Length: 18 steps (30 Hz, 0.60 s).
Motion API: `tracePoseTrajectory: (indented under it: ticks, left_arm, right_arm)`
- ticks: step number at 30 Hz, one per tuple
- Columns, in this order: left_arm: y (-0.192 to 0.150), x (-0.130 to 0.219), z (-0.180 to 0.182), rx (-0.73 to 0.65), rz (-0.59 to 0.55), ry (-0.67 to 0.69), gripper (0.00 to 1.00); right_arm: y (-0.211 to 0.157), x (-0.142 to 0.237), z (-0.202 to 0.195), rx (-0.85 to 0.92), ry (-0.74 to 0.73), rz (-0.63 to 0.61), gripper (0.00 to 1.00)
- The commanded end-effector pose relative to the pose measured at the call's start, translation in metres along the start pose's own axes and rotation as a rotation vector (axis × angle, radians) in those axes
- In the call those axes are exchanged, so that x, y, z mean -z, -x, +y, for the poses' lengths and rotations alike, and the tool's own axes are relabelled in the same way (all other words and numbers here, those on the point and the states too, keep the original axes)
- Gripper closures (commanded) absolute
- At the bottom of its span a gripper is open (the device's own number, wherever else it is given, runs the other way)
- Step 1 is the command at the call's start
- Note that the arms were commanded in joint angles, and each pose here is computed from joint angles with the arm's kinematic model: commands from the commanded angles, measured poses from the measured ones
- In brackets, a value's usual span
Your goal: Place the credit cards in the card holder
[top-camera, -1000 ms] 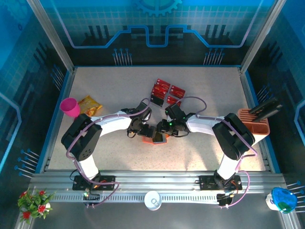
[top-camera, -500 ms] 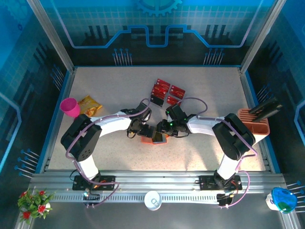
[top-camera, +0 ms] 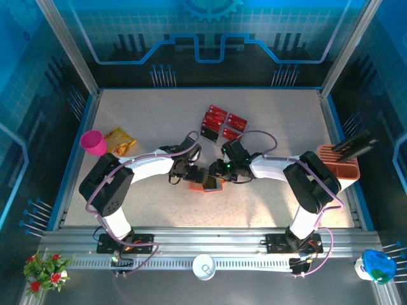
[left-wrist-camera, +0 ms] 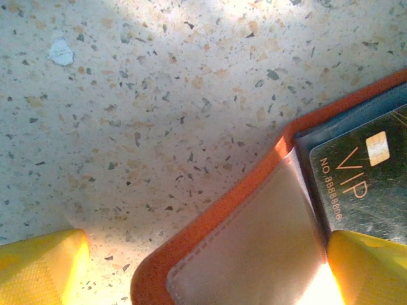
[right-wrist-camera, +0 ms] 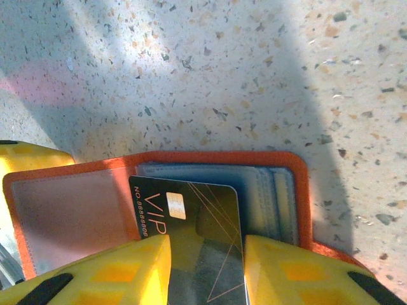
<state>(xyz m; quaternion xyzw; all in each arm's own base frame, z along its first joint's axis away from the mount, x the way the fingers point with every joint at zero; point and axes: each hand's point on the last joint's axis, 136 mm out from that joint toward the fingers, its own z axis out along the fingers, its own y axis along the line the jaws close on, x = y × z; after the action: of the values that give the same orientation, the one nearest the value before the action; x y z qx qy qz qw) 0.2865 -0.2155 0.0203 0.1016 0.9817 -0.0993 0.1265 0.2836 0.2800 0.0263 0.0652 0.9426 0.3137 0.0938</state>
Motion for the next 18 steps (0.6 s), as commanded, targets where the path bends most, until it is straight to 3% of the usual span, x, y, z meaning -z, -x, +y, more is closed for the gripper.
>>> tracePoseTrajectory:
  ticks: [1,10,18]
  left_arm:
    - [0.001,0.0,-0.013,-0.005,-0.024,-0.083,0.03]
    - [0.013,0.025,-0.024,-0.006,-0.131,-0.155,0.02]
    - [0.002,0.007,-0.02,-0.013,-0.076,-0.137,0.02]
  right_arm:
    - [-0.011,-0.003,-0.022,-0.041,-0.062,0.028,0.65]
    - [-0.012,-0.004,-0.023,-0.046,-0.062,0.031,0.68]
    - [-0.011,-0.006,-0.022,-0.053,-0.056,0.036,0.69]
